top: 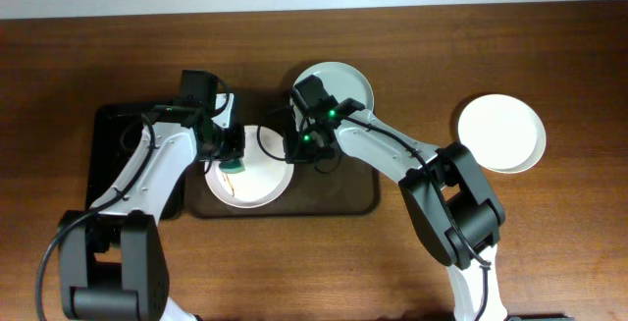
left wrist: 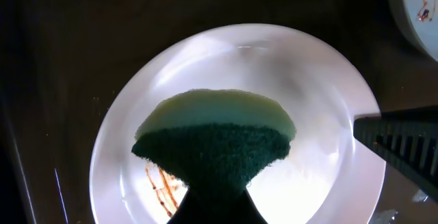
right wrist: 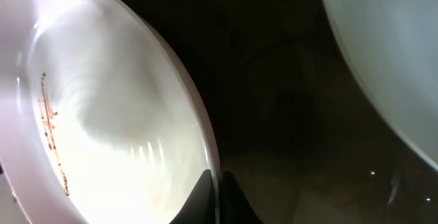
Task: Clean dirty plates on tray and stack at the side
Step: 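Scrub the held plate with the sponge in the left gripper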
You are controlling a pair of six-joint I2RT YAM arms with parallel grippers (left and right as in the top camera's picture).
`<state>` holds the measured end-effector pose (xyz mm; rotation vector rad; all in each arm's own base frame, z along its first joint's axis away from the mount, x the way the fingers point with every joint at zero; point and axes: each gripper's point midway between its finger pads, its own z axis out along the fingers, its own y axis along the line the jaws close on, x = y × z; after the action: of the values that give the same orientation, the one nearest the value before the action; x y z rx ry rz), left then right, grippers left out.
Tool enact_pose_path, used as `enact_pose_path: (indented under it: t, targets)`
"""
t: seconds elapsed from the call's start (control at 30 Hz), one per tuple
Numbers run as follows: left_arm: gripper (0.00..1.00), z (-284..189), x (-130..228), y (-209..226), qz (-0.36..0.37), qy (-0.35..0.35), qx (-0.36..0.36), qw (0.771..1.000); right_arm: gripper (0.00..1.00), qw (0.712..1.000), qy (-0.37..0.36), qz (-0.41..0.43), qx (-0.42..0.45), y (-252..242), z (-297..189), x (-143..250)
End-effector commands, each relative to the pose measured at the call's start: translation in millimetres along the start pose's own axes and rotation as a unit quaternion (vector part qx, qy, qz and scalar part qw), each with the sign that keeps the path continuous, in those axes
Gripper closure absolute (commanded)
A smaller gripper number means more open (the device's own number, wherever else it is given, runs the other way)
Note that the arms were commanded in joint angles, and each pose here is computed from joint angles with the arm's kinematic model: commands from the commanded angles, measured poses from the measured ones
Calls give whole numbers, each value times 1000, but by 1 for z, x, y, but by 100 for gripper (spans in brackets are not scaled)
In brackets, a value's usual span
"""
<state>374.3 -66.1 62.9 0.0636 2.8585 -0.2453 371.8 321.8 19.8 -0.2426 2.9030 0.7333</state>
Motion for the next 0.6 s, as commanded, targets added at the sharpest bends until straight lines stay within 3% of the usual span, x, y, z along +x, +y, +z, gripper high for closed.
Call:
enact_pose_path:
  t: [0.0,0.2,0.3,0.4,0.57]
  targets:
    - [99,25,17,2,-11,46,5,999,96,1000,-3,-5,-3,0,0,-3]
    - [99,46,55,9,-45,121,-8,992,96,1000,-6,-6,-3,0,0,-5]
    - [99,40,70,30,-41,148,-70,986,96,1000,-8,-6,-4,1,0,-6]
    - [99,48,45,51,-67,81,-130,986,96,1000,-10,-8,-5,1,0,-7]
    - [99,85,29,58,-67,-32,-120,990,96,1000,-10,-8,-5,1,0,-7]
